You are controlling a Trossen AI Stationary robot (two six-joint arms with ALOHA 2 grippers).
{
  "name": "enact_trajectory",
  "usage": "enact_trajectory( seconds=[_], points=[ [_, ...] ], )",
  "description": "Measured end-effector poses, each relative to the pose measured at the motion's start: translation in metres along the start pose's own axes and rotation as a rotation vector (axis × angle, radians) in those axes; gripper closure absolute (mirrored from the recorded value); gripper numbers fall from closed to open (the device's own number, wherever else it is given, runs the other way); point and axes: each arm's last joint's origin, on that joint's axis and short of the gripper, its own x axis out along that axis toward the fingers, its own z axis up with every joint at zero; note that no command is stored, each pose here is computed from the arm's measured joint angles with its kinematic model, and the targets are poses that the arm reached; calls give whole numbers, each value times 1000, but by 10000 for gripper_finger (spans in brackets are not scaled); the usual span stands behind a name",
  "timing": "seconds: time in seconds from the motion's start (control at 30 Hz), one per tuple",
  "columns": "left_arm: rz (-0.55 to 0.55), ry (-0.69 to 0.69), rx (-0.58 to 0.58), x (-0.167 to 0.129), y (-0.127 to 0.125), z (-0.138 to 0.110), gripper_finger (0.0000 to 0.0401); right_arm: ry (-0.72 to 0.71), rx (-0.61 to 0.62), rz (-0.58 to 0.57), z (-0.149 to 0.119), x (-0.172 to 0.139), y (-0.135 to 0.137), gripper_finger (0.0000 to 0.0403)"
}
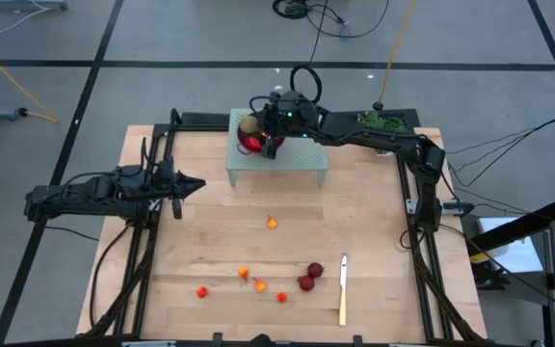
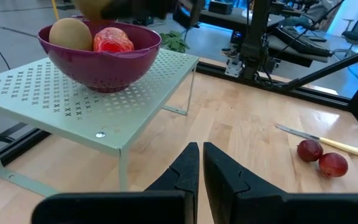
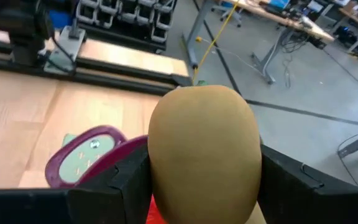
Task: Pick & Place Fruit
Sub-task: Put the brown kiwi in the red strainer bowl on the shelf
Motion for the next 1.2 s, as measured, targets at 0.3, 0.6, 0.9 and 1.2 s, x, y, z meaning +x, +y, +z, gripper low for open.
enact_trajectory(
  seconds=[0.3,0.6,0.9,1.2],
  points=[
    [0,0,-13,0,0,0,380,1,-92,-33,-5,9,1,183],
    [0,-1,-19,0,0,0,380,3,-32,-31,-5,9,1,153],
    [0,0,-19,0,0,0,380,17,-1,-24,-6,9,2,131],
    [0,0,-19,0,0,0,380,16,-3,-28,-6,8,1,117]
  ],
)
